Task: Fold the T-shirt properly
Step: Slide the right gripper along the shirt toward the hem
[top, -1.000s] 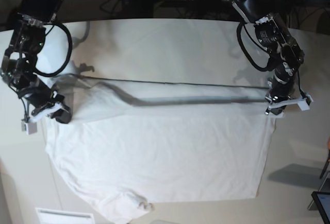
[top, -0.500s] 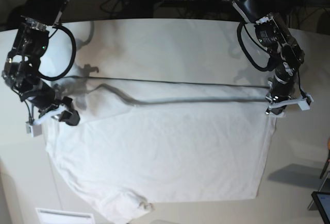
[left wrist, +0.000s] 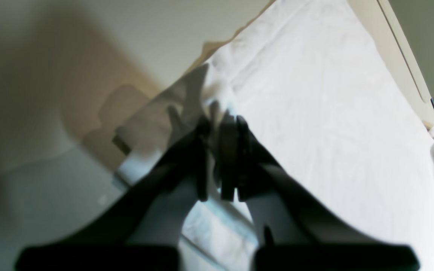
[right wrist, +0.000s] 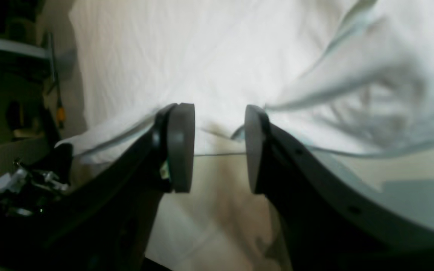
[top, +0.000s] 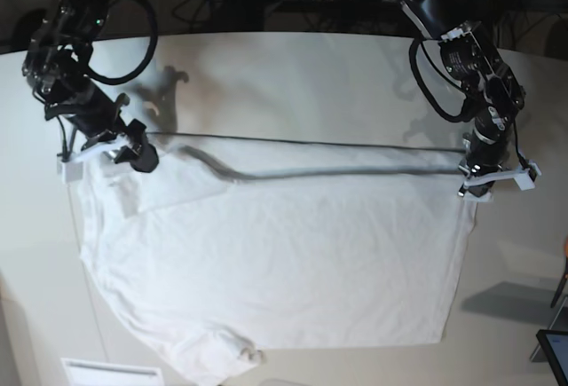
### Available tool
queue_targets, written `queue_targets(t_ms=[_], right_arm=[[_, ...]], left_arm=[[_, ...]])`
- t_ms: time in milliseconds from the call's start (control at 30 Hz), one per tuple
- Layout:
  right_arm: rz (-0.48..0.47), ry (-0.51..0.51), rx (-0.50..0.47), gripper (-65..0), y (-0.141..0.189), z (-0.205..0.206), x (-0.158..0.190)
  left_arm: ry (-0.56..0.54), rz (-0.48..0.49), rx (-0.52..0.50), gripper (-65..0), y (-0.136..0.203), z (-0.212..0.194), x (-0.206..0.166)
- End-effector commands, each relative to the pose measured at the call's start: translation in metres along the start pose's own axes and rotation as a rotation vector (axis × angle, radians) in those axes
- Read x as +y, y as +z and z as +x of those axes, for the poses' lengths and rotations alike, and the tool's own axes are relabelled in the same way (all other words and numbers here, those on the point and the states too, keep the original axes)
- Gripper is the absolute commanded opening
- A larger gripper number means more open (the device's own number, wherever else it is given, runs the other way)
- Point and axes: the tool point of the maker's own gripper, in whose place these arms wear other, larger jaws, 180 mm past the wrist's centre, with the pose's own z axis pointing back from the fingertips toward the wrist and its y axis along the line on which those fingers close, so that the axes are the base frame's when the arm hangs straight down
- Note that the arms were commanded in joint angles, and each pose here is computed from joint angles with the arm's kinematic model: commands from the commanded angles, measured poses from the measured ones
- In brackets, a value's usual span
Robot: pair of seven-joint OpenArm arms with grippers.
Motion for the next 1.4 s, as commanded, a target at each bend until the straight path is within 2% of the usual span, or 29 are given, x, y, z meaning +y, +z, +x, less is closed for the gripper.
queue_targets(t_ms=[0, 367, 933, 1167, 1367], right_arm=[[0.034, -0.015, -0.029, -43.4, 0.001, 0.006, 0.010], [0.017, -0.135, 0.060, -43.4, -0.018, -0.030, -0.006], [0.054, -0.124, 0.033, -43.4, -0.027, -0.012, 0.009], [0.047, -0.167, 0.071, -43.4, -0.038, -0.021, 0.001], [0.065, -0.164, 0.067, -44.0, -0.042, -0.016, 0.008]], left_arm=[[-0.022, -0.025, -0.063, -65.0, 0.002, 0.022, -0.008], [-0.017, -0.028, -0.061, -65.0, 0.000, 0.022, -0.010], [-0.011, -0.029, -0.055, -65.0, 0.000, 0.019, -0.010], [-0.011, -0.031, -0.057, -65.0, 0.000, 0.019, -0.011], [-0.010, -0.030, -0.056, -65.0, 0.000, 0.019, -0.011]])
